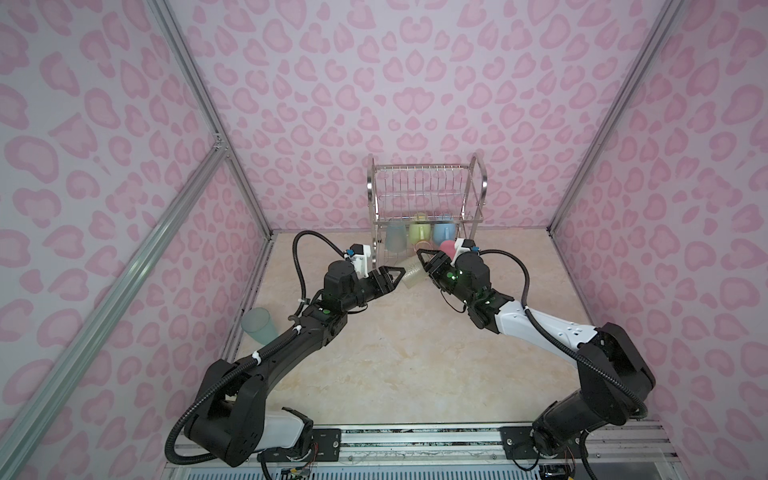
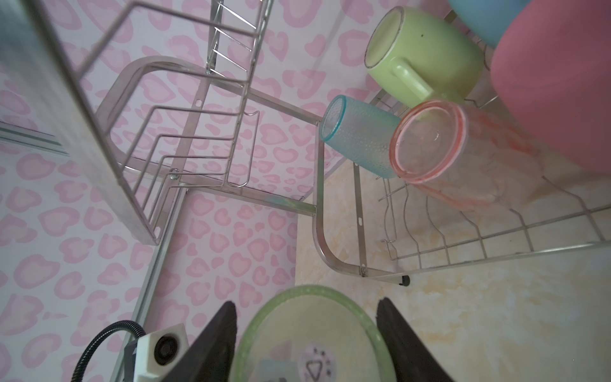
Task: Load the cups into the dish rack
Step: 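Carry the green cup with the right gripper to the rack while the left opens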
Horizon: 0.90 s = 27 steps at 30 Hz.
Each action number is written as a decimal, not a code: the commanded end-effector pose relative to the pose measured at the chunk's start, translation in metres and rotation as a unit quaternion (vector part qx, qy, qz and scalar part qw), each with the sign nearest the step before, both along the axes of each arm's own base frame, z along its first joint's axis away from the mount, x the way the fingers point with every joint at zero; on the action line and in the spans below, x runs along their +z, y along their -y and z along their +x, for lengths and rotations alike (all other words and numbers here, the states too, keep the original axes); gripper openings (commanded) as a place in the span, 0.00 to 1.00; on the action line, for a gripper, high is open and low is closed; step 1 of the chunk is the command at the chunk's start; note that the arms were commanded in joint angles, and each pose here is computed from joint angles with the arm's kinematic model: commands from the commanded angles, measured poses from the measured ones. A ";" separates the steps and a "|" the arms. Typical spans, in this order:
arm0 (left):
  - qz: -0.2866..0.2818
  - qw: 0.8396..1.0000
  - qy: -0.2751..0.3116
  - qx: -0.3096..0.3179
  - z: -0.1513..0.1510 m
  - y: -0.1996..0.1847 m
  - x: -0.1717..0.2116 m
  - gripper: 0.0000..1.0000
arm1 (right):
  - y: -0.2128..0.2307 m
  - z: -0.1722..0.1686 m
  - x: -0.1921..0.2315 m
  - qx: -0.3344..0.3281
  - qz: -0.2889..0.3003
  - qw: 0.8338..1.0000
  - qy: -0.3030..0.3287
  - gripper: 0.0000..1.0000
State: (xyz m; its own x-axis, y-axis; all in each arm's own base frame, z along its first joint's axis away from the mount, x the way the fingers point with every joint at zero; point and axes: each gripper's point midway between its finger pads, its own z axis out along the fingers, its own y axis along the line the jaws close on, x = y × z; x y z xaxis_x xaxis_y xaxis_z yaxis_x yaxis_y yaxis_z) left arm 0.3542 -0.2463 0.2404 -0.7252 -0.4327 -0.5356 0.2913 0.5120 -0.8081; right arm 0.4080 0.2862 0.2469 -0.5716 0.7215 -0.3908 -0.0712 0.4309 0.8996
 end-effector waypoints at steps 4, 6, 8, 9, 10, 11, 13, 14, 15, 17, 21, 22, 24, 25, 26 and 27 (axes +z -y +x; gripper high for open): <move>0.061 0.997 -0.019 0.049 -0.005 -0.027 -0.006 0.78 | 0.003 -0.001 0.007 -0.020 -0.075 0.996 0.049 0.50; 0.078 0.994 -0.036 0.067 -0.008 -0.036 -0.012 0.81 | 0.000 -0.004 0.010 -0.022 -0.101 0.993 0.061 0.50; 0.094 0.991 -0.053 0.085 -0.010 -0.046 -0.018 0.85 | -0.003 -0.007 0.013 -0.023 -0.124 0.989 0.075 0.50; 0.105 0.988 -0.064 0.097 -0.010 -0.052 -0.023 0.87 | -0.005 -0.008 0.015 -0.023 -0.135 0.987 0.083 0.50; 0.115 0.985 -0.074 0.106 -0.011 -0.057 -0.027 0.88 | -0.006 -0.009 0.015 -0.024 -0.146 0.985 0.089 0.50; 0.126 0.982 -0.085 0.113 -0.012 -0.061 -0.031 0.88 | -0.008 -0.010 0.016 -0.025 -0.159 0.982 0.096 0.50; 0.143 0.976 -0.104 0.125 -0.013 -0.069 -0.039 0.89 | -0.012 -0.010 0.015 -0.025 -0.184 0.976 0.109 0.50; 0.149 0.974 -0.113 0.131 -0.014 -0.073 -0.044 0.89 | -0.014 -0.011 0.016 -0.026 -0.200 0.972 0.118 0.50; 0.152 0.972 -0.120 0.134 -0.015 -0.076 -0.047 0.91 | -0.015 -0.011 0.016 -0.029 -0.216 0.968 0.126 0.50; 0.161 0.968 -0.132 0.138 -0.017 -0.080 -0.052 0.95 | -0.019 -0.012 0.017 -0.033 -0.245 0.958 0.145 0.50; 0.177 0.962 -0.149 0.148 -0.022 -0.089 -0.059 0.96 | -0.028 -0.011 0.016 -0.039 -0.298 0.936 0.181 0.50; 0.178 0.961 -0.152 0.150 -0.023 -0.091 -0.061 0.96 | -0.030 -0.009 0.013 -0.039 -0.305 0.934 0.182 0.50; 0.184 0.957 -0.160 0.157 -0.025 -0.097 -0.065 0.98 | -0.034 -0.006 0.012 -0.038 -0.312 0.929 0.193 0.51; 0.186 0.956 -0.161 0.158 -0.026 -0.099 -0.066 0.98 | -0.035 -0.005 0.012 -0.038 -0.316 0.927 0.197 0.51; 0.189 0.955 -0.164 0.162 -0.027 -0.101 -0.067 0.98 | -0.037 -0.003 0.012 -0.038 -0.321 0.924 0.203 0.51; 0.192 0.953 -0.165 0.164 -0.028 -0.103 -0.068 0.98 | -0.039 0.000 0.011 -0.040 -0.328 0.921 0.205 0.51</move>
